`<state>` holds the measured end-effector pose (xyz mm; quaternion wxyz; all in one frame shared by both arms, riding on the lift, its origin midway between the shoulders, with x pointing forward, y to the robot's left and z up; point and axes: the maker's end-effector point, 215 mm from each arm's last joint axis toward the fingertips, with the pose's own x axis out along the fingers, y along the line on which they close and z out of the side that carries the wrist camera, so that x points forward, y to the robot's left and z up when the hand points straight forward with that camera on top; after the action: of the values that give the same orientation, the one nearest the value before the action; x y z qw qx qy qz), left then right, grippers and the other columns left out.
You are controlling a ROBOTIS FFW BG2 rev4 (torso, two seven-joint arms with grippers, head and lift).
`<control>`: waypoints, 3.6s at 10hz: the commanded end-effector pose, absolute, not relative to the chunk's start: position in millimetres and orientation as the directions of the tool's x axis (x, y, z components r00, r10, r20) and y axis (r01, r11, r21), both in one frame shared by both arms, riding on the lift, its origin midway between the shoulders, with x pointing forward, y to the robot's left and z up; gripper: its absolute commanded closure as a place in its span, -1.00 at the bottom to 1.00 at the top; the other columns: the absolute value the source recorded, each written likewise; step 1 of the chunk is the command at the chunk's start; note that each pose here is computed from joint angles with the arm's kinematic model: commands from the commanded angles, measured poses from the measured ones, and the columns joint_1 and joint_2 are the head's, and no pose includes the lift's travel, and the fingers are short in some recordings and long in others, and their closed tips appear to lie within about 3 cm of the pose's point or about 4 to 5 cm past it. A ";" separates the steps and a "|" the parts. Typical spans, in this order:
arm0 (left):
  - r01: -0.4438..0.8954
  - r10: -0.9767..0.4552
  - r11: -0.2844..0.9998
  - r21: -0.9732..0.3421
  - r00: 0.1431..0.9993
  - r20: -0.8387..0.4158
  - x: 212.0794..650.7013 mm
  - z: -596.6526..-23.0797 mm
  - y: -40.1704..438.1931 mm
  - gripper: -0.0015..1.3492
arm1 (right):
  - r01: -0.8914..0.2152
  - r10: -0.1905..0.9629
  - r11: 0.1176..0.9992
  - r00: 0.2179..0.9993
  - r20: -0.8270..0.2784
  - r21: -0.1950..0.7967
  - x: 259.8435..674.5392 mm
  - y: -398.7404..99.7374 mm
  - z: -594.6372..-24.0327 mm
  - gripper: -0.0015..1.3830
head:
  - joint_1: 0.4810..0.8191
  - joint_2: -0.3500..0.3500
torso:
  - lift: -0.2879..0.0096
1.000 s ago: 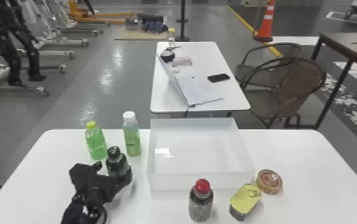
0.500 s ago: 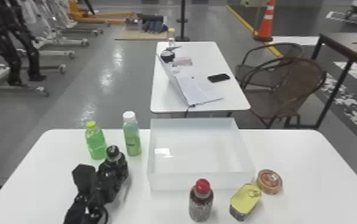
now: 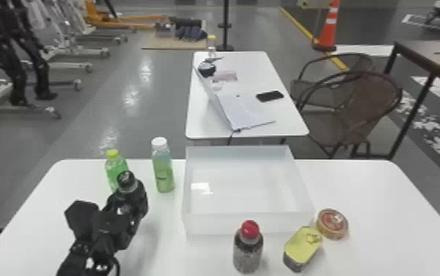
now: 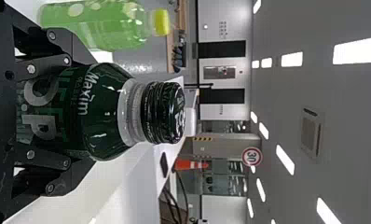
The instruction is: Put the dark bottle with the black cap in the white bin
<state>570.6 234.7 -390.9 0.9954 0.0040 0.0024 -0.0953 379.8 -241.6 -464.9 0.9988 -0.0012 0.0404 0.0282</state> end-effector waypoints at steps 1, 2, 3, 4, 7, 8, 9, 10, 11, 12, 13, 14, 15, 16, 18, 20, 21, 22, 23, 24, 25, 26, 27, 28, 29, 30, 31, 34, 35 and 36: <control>0.242 -0.239 0.968 -0.068 0.970 0.053 567.3 -351.4 202.5 0.33 | -0.057 0.057 0.998 0.995 -0.082 0.002 379.2 -241.6 -465.3 -0.84 | -0.60 0.00 | 0.26; 0.326 -0.318 0.933 -0.152 0.945 0.075 576.5 -334.2 160.8 0.33 | -0.056 0.056 0.998 0.995 -0.082 0.000 379.2 -242.2 -465.3 -0.84 | -0.60 0.00 | 0.26; 0.409 -0.396 0.895 -0.180 0.912 0.103 587.4 -311.5 116.2 0.33 | -0.058 0.058 0.998 0.995 -0.082 0.000 379.2 -242.4 -465.2 -0.84 | -0.60 0.00 | 0.26; 0.479 -0.459 0.847 -0.228 0.878 0.138 592.9 -297.8 76.7 0.33 | -0.061 0.061 0.998 0.995 -0.079 -0.003 381.5 -242.7 -464.5 -0.84 | -0.60 0.00 | 0.26; 0.566 -0.564 0.763 -0.311 0.819 0.106 596.1 -315.1 13.7 0.33 | -0.059 0.059 0.998 0.995 -0.084 0.002 381.0 -242.0 -467.0 -0.84 | -0.60 0.00 | 0.26; 0.571 -0.588 0.745 -0.345 0.806 0.066 595.1 -336.9 -2.0 0.32 | -0.057 0.057 0.998 0.995 -0.085 0.005 380.7 -241.5 -467.8 -0.84 | -0.60 0.00 | 0.26; 0.572 -0.600 0.743 -0.349 0.799 0.033 596.2 -354.5 -9.8 0.32 | -0.056 0.056 0.998 0.995 -0.087 0.006 380.8 -241.9 -468.8 -0.84 | -0.60 0.00 | 0.26; 0.567 -0.593 0.755 -0.329 0.805 0.027 598.7 -359.9 -8.2 0.28 | -0.055 0.055 0.998 0.995 -0.085 0.007 380.6 -242.2 -468.6 -0.84 | -0.60 0.00 | 0.26; 0.552 -0.572 0.777 -0.302 0.820 0.027 604.8 -360.0 3.3 0.28 | -0.054 0.055 0.998 0.995 -0.084 0.009 380.7 -241.9 -468.2 -0.84 | -0.60 0.00 | 0.26; 0.525 -0.539 0.805 -0.275 0.842 0.032 614.2 -359.6 20.4 0.28 | -0.054 0.055 0.998 0.995 -0.084 0.009 381.3 -241.9 -468.0 -0.84 | -0.60 0.00 | 0.26; 0.499 -0.507 0.827 -0.260 0.861 0.043 620.1 -357.0 34.7 0.01 | -0.055 0.055 0.998 0.995 -0.085 0.007 381.0 -241.8 -468.8 -0.84 | -0.60 0.00 | 0.26; 0.487 -0.490 0.834 -0.258 0.870 0.055 622.9 -352.9 42.1 -0.65 | -0.054 0.055 0.999 0.995 -0.082 0.008 381.8 -242.0 -467.7 -0.84 | -0.60 0.00 | 0.26; 0.480 -0.482 0.838 -0.259 0.874 0.060 623.7 -352.0 45.6 -0.93 | -0.054 0.055 0.999 0.995 -0.084 0.008 381.8 -242.0 -468.2 -0.84 | -0.60 0.00 | 0.26; 0.477 -0.478 0.839 -0.261 0.876 0.064 624.1 -350.7 46.6 -0.79 | -0.055 0.055 0.998 0.995 -0.084 0.007 381.8 -241.8 -468.2 -0.84 | -0.60 0.00 | 0.26; 0.471 -0.464 0.845 -0.253 0.881 0.090 621.2 -346.7 51.6 -0.69 | -0.054 0.055 0.999 0.995 -0.085 0.008 381.1 -242.0 -468.8 -0.84 | -0.60 0.00 | 0.26; 0.434 -0.412 0.876 -0.211 0.900 0.140 609.8 -339.8 88.0 -0.69 | -0.058 0.058 0.998 0.995 -0.081 0.003 381.9 -240.9 -466.5 -0.84 | -0.60 0.00 | 0.26; 0.371 -0.353 0.916 -0.151 0.926 0.138 592.4 -340.8 127.9 -0.69 | -0.058 0.058 0.998 0.995 -0.077 0.004 382.4 -240.1 -465.0 -0.84 | -0.60 0.00 | 0.26; 0.278 -0.264 0.952 -0.132 0.958 0.112 567.2 -355.3 174.4 -0.69 | -0.057 0.058 0.998 0.995 -0.079 0.003 380.9 -240.1 -465.3 -0.84 | -0.60 0.00 | 0.26; 0.171 -0.163 0.977 -0.130 0.984 0.068 537.8 -375.7 219.1 -0.69 | -0.058 0.058 0.998 0.995 -0.084 0.003 379.3 -239.6 -465.6 -0.84 | -0.60 0.00 | 0.26; 0.085 -0.082 0.990 -0.113 0.996 0.034 509.7 -392.7 256.3 -0.69 | -0.059 0.059 0.998 0.995 -0.085 0.001 377.8 -240.1 -465.0 -0.84 | -0.60 0.00 | 0.26; 0.038 -0.037 0.996 -0.086 0.999 0.009 486.6 -405.6 280.8 -0.69 | -0.058 0.058 0.998 0.994 -0.091 0.001 374.9 -240.4 -465.9 -0.84 | -0.60 0.00 | 0.26; 0.003 -0.003 0.999 -0.048 1.000 -0.004 464.5 -414.9 302.1 -0.69 | -0.061 0.061 0.998 0.994 -0.093 -0.002 373.2 -240.9 -465.6 -0.84 | -0.60 0.00 | 0.26; -0.028 0.028 1.000 -0.005 0.999 -0.020 441.1 -425.6 322.6 -0.69 | -0.061 0.060 0.998 0.994 -0.093 -0.009 372.7 -242.1 -464.9 -0.84 | -0.60 0.00 | 0.26; -0.046 0.047 0.998 0.042 0.999 -0.021 419.9 -430.5 337.0 -0.69 | -0.059 0.058 0.998 0.994 -0.095 -0.009 371.4 -242.5 -464.8 -0.84 | -0.60 0.00 | 0.26; -0.047 0.050 0.994 0.097 0.998 -0.028 401.5 -438.9 344.7 -0.69 | -0.056 0.055 0.998 0.994 -0.096 -0.009 370.4 -242.2 -464.4 -0.84 | -0.60 0.00 | 0.26; -0.054 0.056 0.996 0.071 0.998 -0.029 389.2 -453.4 344.2 -0.69 | -0.056 0.055 0.998 0.993 -0.102 -0.009 368.9 -242.6 -465.6 -0.84 | -0.60 0.00 | 0.26; -0.058 0.060 0.997 0.052 0.998 -0.032 384.8 -460.8 341.5 -0.69 | -0.053 0.051 0.999 0.993 -0.107 -0.008 367.1 -242.6 -466.2 -0.84 | -0.60 0.00 | 0.26; -0.056 0.057 0.997 0.051 0.998 -0.024 386.2 -461.5 339.6 -0.69 | -0.055 0.053 0.998 0.993 -0.105 -0.013 367.8 -243.0 -464.3 -0.84 | -0.60 0.00 | 0.26; -0.058 0.059 0.997 0.049 0.998 -0.025 385.4 -462.0 340.0 -0.69 | -0.056 0.054 0.998 0.993 -0.105 -0.014 368.0 -242.7 -464.0 -0.84 | -0.60 0.00 | 0.26; -0.056 0.057 0.997 0.049 0.998 -0.022 385.6 -461.1 339.1 -0.69 | -0.055 0.053 0.998 0.993 -0.107 -0.013 367.3 -242.9 -464.6 -0.84 | -0.60 0.00 | 0.26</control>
<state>385.7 340.1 -461.2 0.9992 0.0255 0.0125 0.0281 367.5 -242.8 -464.5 0.9982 -0.0083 0.0532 0.0275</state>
